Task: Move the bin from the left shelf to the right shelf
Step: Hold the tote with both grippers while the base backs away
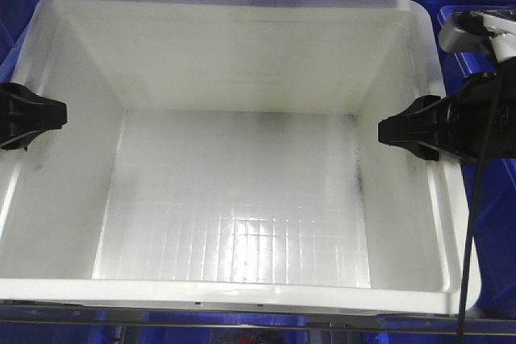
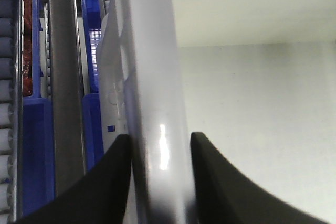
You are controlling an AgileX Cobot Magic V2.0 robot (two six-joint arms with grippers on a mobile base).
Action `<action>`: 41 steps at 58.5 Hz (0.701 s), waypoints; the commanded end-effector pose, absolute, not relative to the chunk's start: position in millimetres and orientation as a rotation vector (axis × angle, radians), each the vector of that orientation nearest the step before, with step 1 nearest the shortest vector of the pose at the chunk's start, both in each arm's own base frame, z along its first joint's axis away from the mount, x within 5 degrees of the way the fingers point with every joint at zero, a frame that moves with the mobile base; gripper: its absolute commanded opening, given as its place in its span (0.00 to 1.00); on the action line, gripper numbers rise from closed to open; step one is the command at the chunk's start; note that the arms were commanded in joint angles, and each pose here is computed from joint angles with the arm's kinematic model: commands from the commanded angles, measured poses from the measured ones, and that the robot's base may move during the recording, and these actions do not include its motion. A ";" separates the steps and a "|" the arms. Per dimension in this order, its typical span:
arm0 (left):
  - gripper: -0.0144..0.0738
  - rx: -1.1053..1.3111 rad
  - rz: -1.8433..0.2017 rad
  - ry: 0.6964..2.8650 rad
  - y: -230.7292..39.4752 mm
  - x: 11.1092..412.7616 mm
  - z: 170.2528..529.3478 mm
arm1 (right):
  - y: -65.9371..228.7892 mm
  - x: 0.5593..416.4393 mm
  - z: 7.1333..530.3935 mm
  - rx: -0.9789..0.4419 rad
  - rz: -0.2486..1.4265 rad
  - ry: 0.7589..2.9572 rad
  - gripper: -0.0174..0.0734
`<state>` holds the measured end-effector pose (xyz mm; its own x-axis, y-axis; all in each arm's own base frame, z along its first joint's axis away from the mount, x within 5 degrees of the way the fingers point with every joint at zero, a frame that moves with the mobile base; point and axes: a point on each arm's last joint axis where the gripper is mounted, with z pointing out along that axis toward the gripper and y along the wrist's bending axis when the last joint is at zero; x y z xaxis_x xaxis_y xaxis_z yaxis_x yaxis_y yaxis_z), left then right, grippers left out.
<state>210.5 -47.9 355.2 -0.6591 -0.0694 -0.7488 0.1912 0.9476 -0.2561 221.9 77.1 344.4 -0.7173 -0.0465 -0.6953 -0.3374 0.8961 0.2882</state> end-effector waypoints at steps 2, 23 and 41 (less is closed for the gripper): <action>0.16 0.067 -0.449 2.094 -50.3 208.6 381.2 | 77.2 220.1 372.2 -0.274 0.534 2.160 0.19; 0.16 0.067 -0.449 2.094 -50.3 208.6 381.2 | 77.2 220.1 372.2 -0.274 0.534 2.160 0.19; 0.16 0.067 -0.449 2.094 -50.3 208.6 381.2 | 77.2 220.1 372.2 -0.274 0.534 2.160 0.19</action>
<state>210.5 -47.9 355.2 -0.6591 -0.0694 -0.7488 0.1912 0.9476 -0.2561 221.9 77.1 344.4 -0.7173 -0.0465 -0.6953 -0.3374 0.8961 0.2882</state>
